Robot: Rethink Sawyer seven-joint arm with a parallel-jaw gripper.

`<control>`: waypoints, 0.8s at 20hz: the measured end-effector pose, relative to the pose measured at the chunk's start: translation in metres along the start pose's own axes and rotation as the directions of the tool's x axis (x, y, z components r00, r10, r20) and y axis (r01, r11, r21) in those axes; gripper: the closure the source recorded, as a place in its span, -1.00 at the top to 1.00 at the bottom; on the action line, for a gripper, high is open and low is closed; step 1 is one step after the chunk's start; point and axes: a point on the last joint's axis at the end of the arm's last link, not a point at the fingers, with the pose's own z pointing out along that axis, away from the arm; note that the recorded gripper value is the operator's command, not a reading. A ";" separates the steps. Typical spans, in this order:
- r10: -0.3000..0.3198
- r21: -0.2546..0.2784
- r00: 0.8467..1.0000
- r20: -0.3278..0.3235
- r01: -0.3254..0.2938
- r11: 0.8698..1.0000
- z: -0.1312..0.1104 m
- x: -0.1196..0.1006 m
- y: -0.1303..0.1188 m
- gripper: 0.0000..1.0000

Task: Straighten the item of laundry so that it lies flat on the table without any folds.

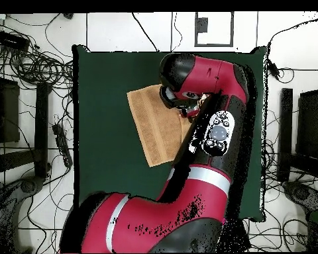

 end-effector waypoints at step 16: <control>0.003 -0.125 0.995 0.098 0.009 0.992 0.049 -0.011 0.019 1.00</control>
